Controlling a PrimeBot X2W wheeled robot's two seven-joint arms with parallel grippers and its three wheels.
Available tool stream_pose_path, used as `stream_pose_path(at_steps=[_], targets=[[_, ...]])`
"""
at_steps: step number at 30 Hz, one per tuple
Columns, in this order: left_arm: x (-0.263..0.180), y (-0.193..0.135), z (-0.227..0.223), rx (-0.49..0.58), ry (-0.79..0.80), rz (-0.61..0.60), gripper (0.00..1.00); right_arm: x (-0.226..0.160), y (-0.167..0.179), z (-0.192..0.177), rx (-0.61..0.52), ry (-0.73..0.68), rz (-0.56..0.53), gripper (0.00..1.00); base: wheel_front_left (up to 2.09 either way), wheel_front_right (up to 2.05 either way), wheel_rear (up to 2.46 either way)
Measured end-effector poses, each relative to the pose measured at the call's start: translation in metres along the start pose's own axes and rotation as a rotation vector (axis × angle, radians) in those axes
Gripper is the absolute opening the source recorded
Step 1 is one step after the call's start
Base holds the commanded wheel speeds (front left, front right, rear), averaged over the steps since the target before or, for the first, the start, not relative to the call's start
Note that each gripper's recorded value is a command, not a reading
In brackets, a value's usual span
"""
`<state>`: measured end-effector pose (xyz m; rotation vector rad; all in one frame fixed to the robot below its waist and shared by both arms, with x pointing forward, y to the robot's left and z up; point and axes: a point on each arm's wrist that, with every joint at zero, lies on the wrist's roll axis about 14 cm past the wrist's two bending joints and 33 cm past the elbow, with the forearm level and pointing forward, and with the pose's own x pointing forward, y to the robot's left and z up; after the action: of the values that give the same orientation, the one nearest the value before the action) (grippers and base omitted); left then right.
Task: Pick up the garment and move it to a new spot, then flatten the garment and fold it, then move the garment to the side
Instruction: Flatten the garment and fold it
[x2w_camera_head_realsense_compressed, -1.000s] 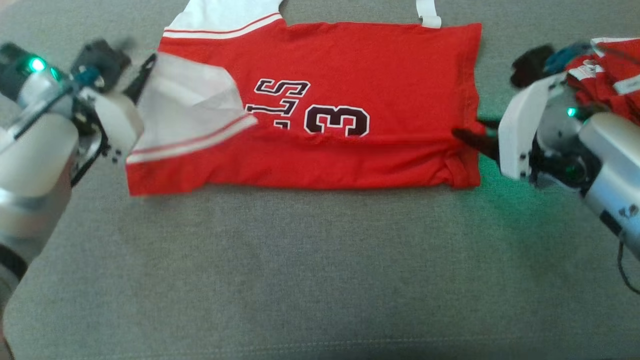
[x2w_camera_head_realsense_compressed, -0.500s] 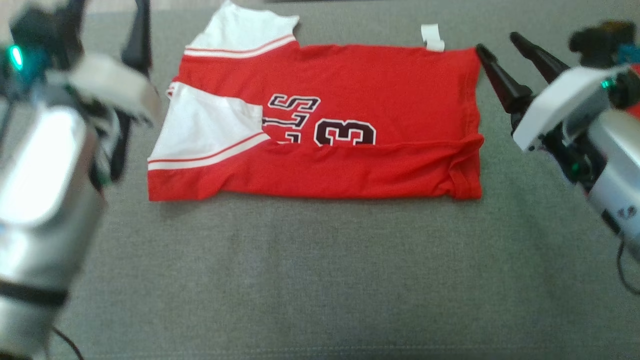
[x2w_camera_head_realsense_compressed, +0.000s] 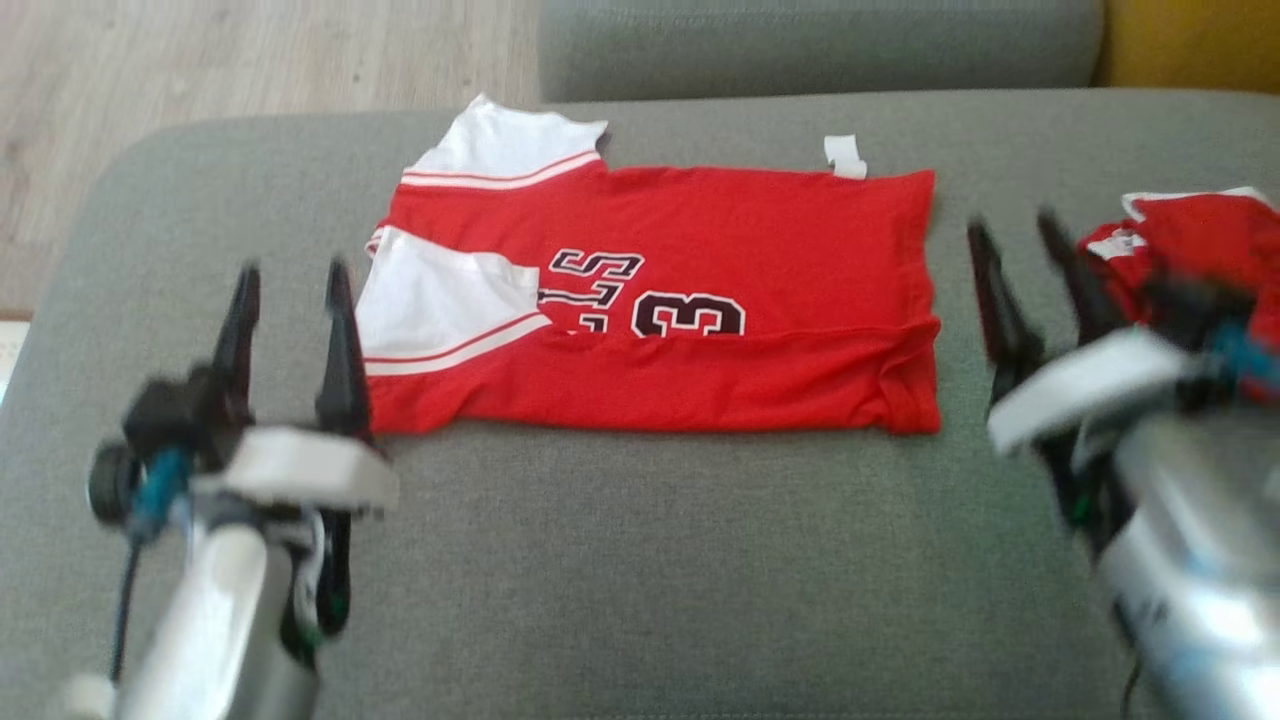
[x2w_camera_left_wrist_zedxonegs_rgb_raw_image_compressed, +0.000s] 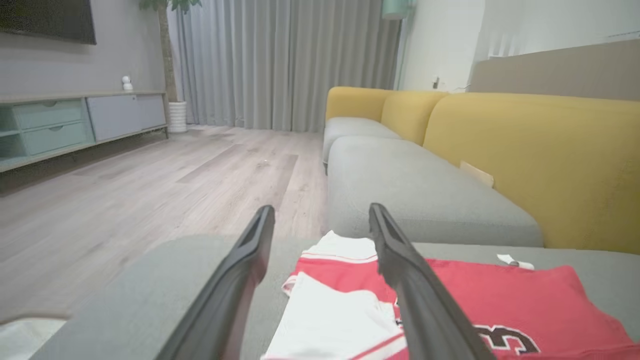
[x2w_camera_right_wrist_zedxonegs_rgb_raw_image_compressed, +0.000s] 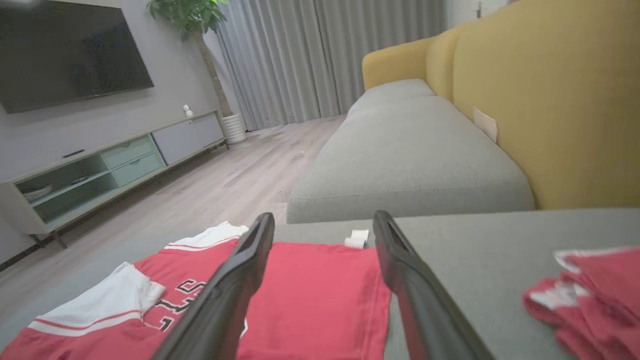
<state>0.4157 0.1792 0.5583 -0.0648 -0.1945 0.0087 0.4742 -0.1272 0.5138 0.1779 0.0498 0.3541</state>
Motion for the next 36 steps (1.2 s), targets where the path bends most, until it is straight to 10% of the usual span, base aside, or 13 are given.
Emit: stream_pose_path(at_steps=[10,36], targets=[[-0.038,-0.005,-0.037,0.011,0.102,0.014,1.00,-0.066,0.026,-0.044,0.043,-0.013,-0.099,1.00,0.00,0.00,0.00],[-0.025,0.043,-0.189,0.245,0.614,0.108,1.00,-0.069,-0.003,-0.056,0.046,0.036,-0.187,1.00,0.00,0.00,0.00]])
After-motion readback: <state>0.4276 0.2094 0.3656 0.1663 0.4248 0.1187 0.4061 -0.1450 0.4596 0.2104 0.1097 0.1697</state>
